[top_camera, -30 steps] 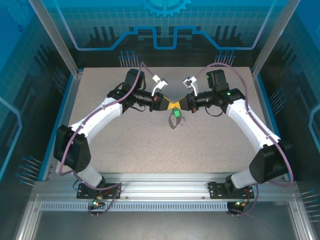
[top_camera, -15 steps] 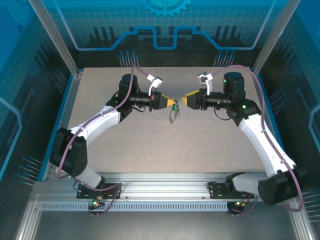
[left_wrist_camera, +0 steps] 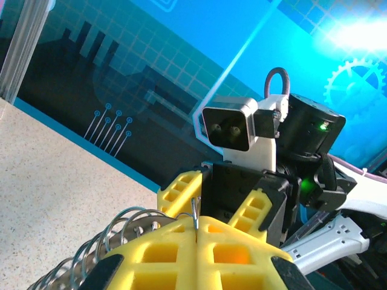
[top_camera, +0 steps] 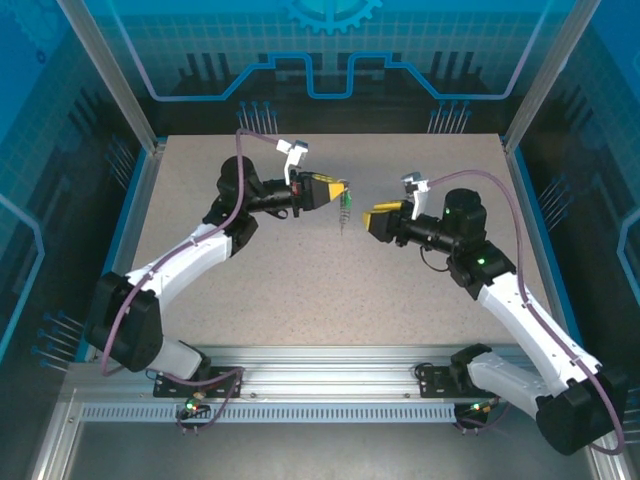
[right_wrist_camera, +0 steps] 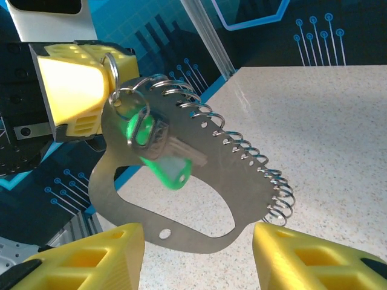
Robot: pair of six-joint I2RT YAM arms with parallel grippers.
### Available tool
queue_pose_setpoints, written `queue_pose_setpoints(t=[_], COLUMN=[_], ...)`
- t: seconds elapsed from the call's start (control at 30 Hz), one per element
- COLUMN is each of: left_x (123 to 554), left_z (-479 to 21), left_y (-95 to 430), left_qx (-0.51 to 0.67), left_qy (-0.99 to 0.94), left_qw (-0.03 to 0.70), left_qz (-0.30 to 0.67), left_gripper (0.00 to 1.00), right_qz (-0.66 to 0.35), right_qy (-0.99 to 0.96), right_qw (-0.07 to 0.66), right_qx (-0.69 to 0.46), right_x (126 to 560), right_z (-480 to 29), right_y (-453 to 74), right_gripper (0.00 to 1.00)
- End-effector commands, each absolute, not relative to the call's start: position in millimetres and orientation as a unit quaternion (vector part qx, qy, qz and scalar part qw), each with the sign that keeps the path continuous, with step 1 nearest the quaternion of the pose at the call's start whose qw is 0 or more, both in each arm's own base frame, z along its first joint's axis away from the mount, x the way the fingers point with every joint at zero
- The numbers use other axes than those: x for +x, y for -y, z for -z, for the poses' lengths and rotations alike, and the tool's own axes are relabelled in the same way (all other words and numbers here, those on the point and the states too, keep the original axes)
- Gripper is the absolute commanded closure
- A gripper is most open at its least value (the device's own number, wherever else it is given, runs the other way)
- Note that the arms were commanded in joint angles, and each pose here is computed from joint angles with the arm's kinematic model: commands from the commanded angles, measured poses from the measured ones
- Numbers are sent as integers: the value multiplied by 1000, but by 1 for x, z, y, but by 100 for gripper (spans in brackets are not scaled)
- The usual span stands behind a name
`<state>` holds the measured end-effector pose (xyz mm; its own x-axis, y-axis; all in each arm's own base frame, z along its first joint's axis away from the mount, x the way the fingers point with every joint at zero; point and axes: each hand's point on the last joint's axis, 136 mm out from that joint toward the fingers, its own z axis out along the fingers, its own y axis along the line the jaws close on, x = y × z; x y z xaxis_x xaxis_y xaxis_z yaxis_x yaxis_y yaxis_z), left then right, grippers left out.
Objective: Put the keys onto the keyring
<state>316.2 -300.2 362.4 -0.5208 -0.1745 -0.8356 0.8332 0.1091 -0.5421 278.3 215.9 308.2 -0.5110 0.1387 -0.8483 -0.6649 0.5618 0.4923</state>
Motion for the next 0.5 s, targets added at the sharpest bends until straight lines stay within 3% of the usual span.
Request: queue_pose_setpoints(t=[0.0,0.47], left_x=[309,306], left_z=[-379,-379], left_y=[300,308], left_qx=[263,268], left_qy=[-602,-602], left_qw=[437,429], left_qz=[614,618], left_gripper=[100,100], right_qz=[-441,-433], right_qy=[-718,-711], right_qw=[504,509], right_qx=[-190,-220], right_x=[280,291], right_z=[-334,-345], right_y=[-226,-247], right_gripper=[48,50])
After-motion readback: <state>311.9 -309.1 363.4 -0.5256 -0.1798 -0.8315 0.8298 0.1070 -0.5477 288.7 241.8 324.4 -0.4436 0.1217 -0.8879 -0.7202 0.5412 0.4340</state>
